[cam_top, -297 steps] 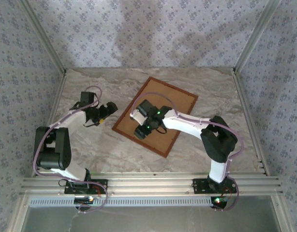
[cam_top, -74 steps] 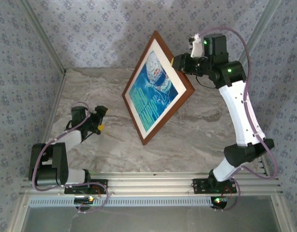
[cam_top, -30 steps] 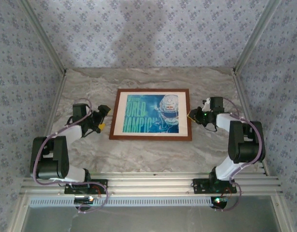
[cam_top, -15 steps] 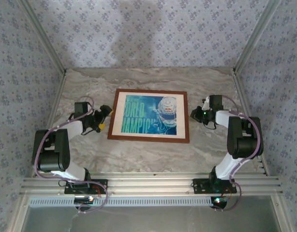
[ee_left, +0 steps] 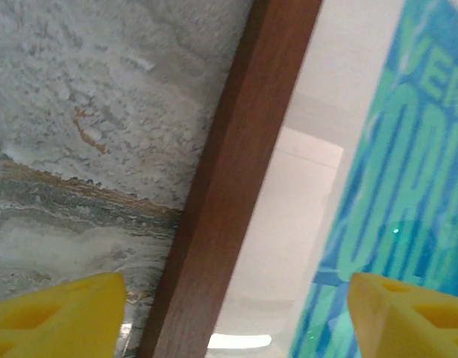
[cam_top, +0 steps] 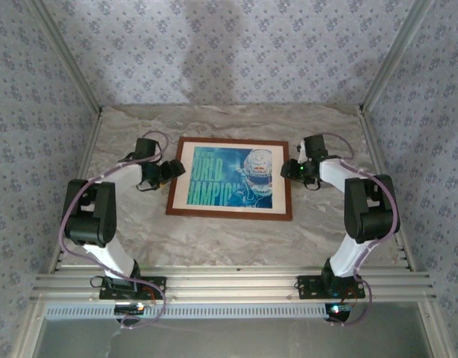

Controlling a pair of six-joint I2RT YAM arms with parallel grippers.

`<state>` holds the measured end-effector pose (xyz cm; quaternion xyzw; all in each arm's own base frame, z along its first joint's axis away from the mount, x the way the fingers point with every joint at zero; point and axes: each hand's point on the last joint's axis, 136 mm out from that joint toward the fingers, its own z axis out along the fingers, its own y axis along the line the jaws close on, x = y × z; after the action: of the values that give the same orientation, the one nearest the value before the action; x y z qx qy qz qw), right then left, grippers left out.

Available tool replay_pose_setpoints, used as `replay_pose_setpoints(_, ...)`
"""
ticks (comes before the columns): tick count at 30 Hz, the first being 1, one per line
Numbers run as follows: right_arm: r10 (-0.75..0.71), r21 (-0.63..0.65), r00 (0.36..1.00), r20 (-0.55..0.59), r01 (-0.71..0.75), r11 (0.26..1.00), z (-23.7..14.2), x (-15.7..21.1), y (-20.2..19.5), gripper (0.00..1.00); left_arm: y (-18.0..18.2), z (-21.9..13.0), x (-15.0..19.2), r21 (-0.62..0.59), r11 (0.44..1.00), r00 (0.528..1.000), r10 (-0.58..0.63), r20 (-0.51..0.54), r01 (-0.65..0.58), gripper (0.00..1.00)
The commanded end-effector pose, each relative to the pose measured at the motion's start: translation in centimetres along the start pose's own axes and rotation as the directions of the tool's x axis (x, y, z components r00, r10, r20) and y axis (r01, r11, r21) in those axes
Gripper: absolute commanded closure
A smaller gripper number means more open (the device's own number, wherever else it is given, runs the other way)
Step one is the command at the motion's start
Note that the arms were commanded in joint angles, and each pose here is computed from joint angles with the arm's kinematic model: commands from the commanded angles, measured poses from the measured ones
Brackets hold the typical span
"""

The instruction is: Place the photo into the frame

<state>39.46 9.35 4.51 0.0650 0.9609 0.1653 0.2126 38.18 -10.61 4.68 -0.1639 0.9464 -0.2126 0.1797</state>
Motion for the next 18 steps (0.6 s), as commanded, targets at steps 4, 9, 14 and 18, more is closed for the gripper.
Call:
replay_pose_setpoints(4,-0.059,0.118,0.996,-0.066,0.067,0.991,1.3,0.6,-0.9,0.54,0.6,1.6,1.8,-0.053,0.997,0.995,0.049,-0.089,-0.054,0.30)
replay_pose_setpoints(9,-0.066,0.135,0.995,-0.071,0.075,0.988,1.9,0.0,-1.0,0.67,-0.6,2.2,2.6,-0.026,0.997,0.992,0.068,-0.106,-0.071,0.42)
replay_pose_setpoints(14,-0.074,0.147,0.996,-0.045,0.080,0.986,1.9,-1.6,-1.4,0.70,-2.2,2.2,3.1,0.009,0.997,0.991,0.083,-0.107,-0.082,0.52)
replay_pose_setpoints(18,-0.076,0.134,0.997,-0.030,0.079,0.988,2.1,-2.9,-1.3,0.73,-2.9,2.1,3.5,0.019,0.996,0.991,0.086,-0.106,-0.085,0.54)
